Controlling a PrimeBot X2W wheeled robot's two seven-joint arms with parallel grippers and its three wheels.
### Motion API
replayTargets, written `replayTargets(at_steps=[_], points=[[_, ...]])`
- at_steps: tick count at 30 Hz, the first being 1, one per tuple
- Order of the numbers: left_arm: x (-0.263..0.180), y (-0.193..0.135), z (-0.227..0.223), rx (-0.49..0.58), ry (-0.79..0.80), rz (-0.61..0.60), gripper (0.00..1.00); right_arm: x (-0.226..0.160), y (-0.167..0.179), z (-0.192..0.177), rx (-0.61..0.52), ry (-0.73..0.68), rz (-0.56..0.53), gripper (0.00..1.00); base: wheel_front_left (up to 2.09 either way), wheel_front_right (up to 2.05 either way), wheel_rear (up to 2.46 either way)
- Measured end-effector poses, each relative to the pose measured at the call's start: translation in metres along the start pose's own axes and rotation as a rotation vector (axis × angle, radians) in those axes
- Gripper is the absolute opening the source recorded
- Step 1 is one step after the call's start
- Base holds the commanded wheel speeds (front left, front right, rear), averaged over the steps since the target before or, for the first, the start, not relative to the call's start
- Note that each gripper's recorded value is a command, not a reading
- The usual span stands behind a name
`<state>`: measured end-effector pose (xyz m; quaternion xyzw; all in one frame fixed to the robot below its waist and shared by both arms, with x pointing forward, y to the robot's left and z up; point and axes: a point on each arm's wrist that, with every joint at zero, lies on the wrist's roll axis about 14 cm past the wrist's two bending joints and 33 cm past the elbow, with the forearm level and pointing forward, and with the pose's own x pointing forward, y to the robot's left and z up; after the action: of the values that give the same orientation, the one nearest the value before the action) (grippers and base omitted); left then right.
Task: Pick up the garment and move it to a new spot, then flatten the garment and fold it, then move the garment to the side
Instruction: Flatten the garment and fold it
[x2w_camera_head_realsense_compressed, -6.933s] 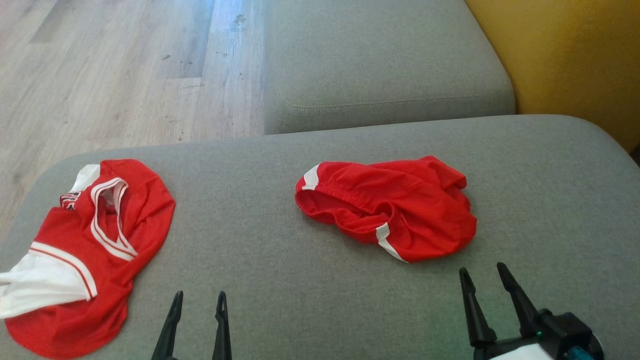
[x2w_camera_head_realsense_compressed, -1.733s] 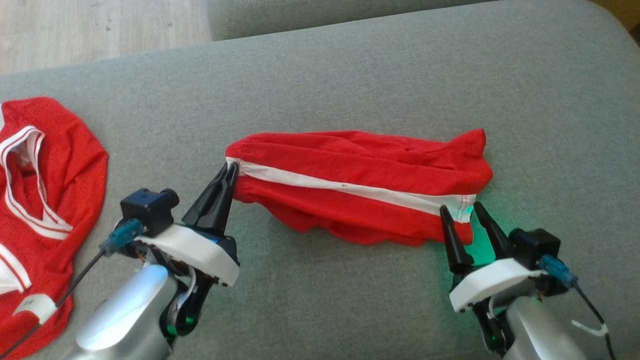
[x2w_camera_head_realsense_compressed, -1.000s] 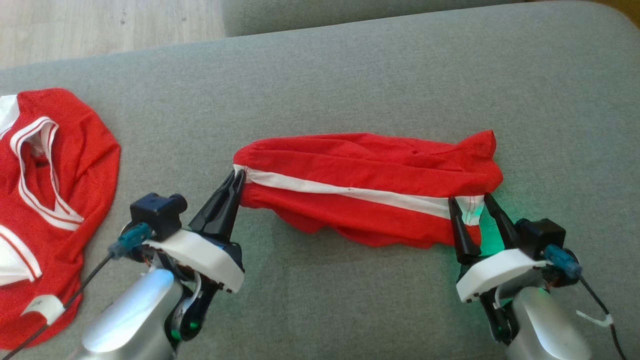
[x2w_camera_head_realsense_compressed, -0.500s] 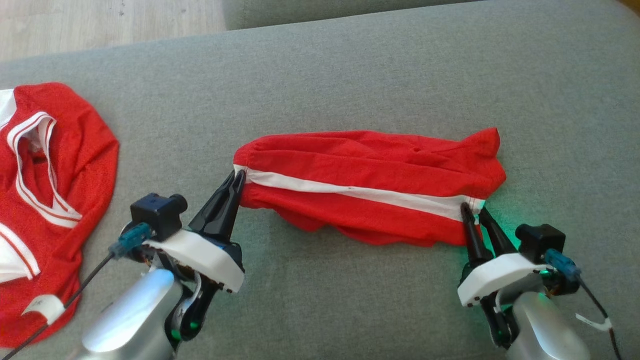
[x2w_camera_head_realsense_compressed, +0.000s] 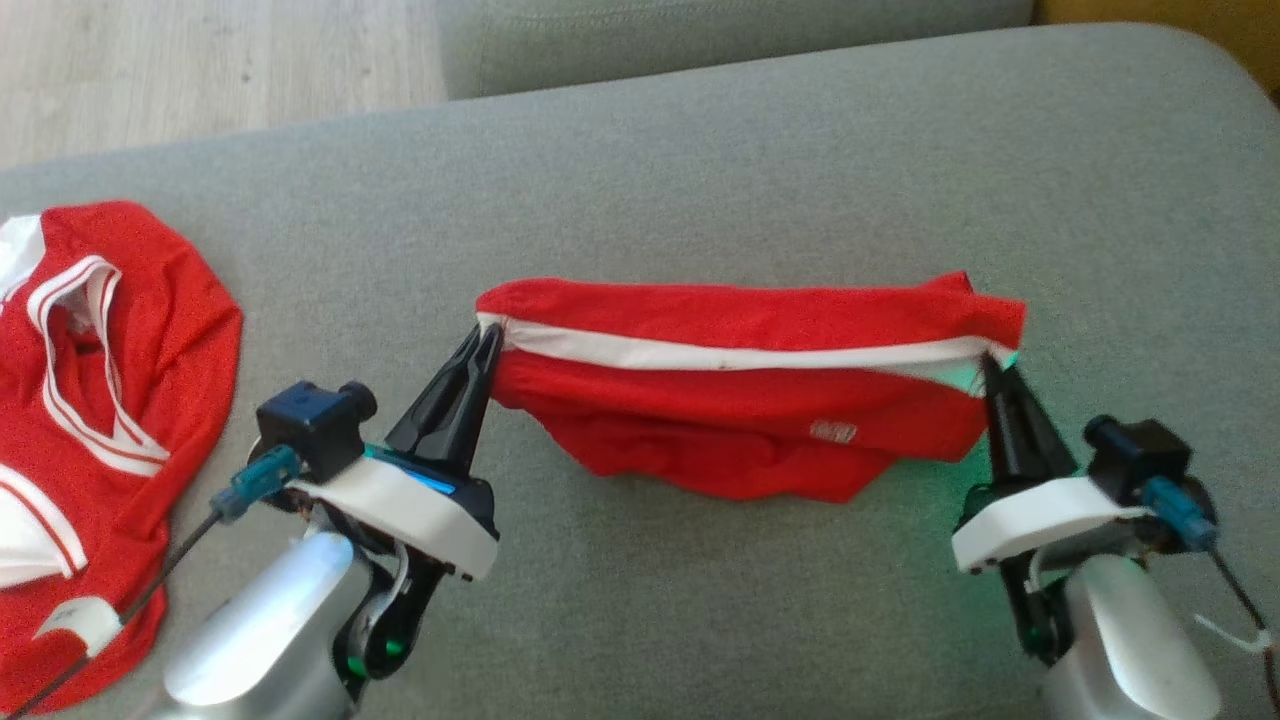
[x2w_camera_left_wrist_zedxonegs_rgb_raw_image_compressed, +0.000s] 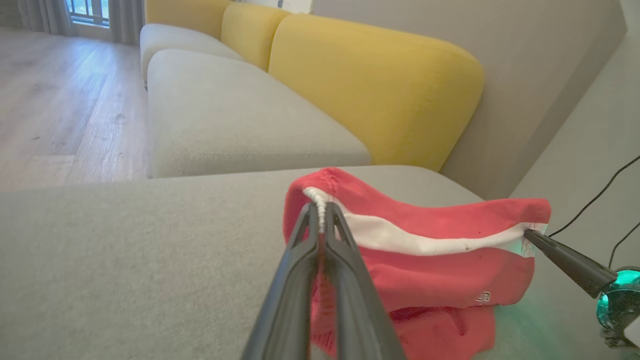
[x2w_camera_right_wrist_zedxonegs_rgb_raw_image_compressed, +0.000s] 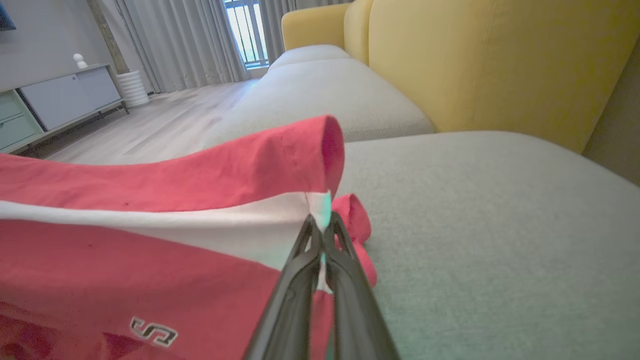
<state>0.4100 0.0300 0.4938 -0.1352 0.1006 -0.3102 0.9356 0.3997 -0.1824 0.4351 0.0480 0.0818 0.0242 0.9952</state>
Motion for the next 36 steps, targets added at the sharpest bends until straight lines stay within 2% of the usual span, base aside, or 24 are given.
replayTargets(at_steps=[5,11,20,25,29,31,33,34,36], points=[[0.002,-0.022,0.038,0.053,-0.086,-0.082,0.0,-0.002,-0.012,0.045,-0.035,-0.135,-0.027,0.0,0.0,0.0,0.0],[0.018,-0.049,0.119,0.196,-0.232,-0.2,0.0,0.009,-0.031,0.122,-0.101,-0.326,-0.041,0.0,0.0,0.0,0.0],[0.074,-0.058,0.204,0.369,-0.369,-0.271,0.0,0.07,-0.048,0.248,-0.199,-0.543,-0.012,0.0,0.0,0.0,0.0],[0.108,-0.052,0.256,0.431,-0.564,-0.27,0.0,0.11,-0.05,0.303,-0.278,-0.645,-0.005,0.0,0.0,0.0,0.0],[0.127,-0.04,0.264,0.429,-0.618,-0.255,0.0,0.133,-0.044,0.311,-0.318,-0.67,0.007,0.0,0.0,0.0,0.0],[0.146,-0.018,0.244,0.38,-0.591,-0.227,0.0,0.152,-0.042,0.295,-0.322,-0.655,0.021,0.0,0.0,0.0,0.0],[0.15,-0.005,0.227,0.331,-0.58,-0.21,0.0,0.164,-0.042,0.271,-0.318,-0.612,0.032,0.0,0.0,0.0,0.0],[0.15,-0.005,0.227,0.331,-0.58,-0.21,0.0,0.164,-0.042,0.271,-0.318,-0.612,0.032,0.0,0.0,0.0,0.0],[0.152,0.01,0.197,0.289,-0.536,-0.186,0.0,0.172,-0.043,0.236,-0.31,-0.544,0.041,0.0,0.0,0.0,0.0]])
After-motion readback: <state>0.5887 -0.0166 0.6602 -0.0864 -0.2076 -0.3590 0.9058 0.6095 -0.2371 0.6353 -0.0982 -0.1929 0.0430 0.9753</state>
